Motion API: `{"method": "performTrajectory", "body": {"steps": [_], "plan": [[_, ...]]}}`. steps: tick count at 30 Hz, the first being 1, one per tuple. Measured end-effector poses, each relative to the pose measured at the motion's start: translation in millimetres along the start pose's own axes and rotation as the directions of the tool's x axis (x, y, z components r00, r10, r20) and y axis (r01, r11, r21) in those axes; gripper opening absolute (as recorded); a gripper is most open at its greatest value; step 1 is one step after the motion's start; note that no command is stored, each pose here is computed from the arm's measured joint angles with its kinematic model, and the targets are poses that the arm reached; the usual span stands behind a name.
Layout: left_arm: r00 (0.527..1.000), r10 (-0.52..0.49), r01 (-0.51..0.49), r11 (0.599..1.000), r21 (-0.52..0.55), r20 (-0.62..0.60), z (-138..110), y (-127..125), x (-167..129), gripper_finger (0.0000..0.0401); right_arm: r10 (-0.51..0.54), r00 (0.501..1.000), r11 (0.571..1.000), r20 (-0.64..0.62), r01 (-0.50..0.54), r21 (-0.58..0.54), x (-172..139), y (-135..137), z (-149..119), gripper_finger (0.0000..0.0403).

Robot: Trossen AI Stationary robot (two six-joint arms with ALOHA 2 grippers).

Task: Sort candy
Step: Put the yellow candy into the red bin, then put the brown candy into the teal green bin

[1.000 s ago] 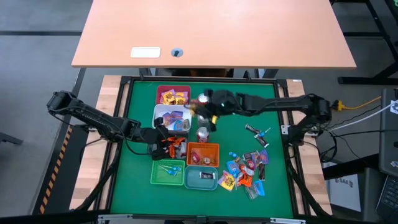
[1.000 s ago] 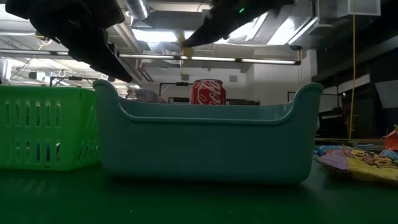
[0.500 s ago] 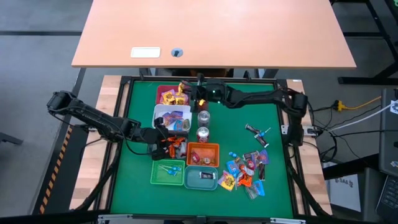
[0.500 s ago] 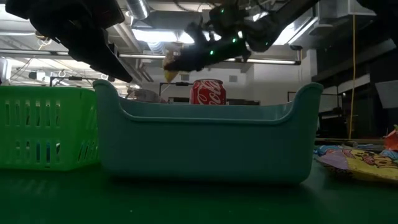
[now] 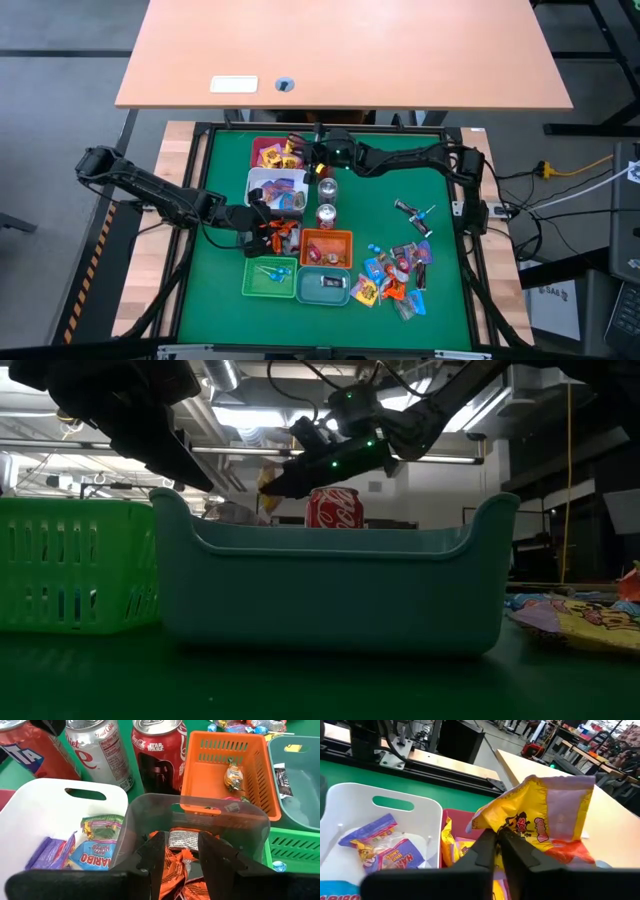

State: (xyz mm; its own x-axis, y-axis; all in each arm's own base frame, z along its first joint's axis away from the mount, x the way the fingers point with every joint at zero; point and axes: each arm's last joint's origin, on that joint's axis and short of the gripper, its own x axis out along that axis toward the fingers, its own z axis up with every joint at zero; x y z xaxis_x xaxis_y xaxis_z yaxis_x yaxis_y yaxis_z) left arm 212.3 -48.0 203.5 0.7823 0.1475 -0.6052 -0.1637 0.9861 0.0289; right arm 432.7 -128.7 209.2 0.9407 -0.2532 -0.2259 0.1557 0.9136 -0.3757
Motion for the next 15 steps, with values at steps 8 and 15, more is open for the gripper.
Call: {"method": "performTrajectory", "body": {"steps": [8,15], "plan": [[1.000,0.000,0.000,1.000,0.000,0.000,0.0,0.1,0.0,0.0107,-0.018,1.000,1.000,-0.008,0.018,0.000,0.0,-0.5,-0.3,0.0144],[1.000,0.000,0.000,1.000,-0.001,0.000,0.0,0.1,0.0,0.0107,0.001,1.000,1.000,-0.029,-0.001,0.001,-4.8,2.3,5.6,0.0176]]}}
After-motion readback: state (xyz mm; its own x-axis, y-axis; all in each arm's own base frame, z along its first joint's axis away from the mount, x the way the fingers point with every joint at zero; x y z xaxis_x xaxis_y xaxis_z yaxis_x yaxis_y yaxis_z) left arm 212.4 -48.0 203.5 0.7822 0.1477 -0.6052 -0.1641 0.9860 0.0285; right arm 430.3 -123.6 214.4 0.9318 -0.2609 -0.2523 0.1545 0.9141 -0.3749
